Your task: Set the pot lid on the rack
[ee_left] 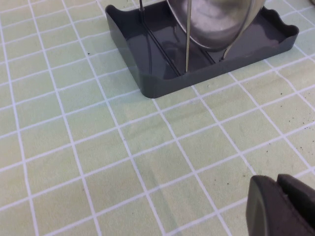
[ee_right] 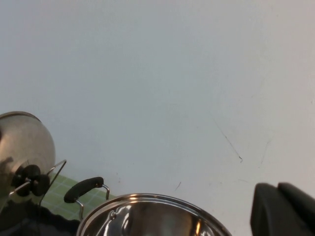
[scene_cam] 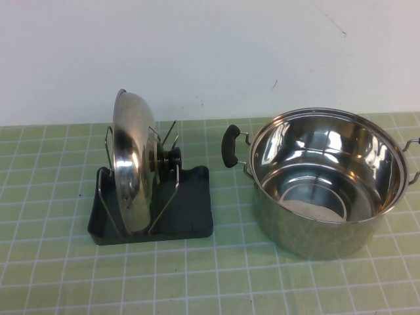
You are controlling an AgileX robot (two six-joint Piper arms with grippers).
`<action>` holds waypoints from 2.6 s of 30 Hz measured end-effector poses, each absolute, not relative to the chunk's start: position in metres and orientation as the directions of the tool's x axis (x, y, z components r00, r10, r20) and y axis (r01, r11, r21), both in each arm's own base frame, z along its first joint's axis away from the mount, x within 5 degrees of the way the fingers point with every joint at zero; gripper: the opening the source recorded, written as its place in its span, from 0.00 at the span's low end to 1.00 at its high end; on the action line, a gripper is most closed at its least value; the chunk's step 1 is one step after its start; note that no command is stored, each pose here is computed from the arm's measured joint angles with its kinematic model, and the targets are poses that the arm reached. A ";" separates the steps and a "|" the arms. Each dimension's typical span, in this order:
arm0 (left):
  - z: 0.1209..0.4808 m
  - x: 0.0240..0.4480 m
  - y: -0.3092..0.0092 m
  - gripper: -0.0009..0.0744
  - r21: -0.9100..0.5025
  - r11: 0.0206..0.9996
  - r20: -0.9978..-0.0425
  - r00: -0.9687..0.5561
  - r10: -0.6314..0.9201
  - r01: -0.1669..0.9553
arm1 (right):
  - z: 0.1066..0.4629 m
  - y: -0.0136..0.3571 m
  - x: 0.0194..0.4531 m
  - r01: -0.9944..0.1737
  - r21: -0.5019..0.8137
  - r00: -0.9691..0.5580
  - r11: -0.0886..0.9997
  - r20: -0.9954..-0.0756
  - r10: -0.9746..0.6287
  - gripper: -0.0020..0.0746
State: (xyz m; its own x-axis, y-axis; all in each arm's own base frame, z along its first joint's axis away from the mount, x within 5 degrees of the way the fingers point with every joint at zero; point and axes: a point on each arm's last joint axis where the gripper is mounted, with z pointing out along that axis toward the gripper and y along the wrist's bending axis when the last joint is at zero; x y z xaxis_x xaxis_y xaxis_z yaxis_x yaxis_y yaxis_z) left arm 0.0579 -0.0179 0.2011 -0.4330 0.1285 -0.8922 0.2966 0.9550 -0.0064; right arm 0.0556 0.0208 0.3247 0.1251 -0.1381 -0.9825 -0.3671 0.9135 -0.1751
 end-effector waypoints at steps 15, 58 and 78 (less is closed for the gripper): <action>0.200 0.058 -0.018 0.01 -0.008 0.955 -0.892 -0.433 0.127 0.297 | 0.252 0.011 0.043 -0.321 -0.095 -0.225 0.942 -0.959 -0.173 0.02; 0.200 0.058 -0.018 0.01 -0.008 0.955 -0.893 -0.432 0.127 0.297 | 0.169 -0.001 0.052 -0.001 -0.067 -0.316 0.998 -0.947 -0.064 0.02; 0.195 0.060 -0.006 0.01 0.049 0.990 -0.937 -0.338 0.092 0.133 | 0.169 -0.001 0.052 -0.003 -0.072 -0.317 0.997 -0.946 -0.069 0.02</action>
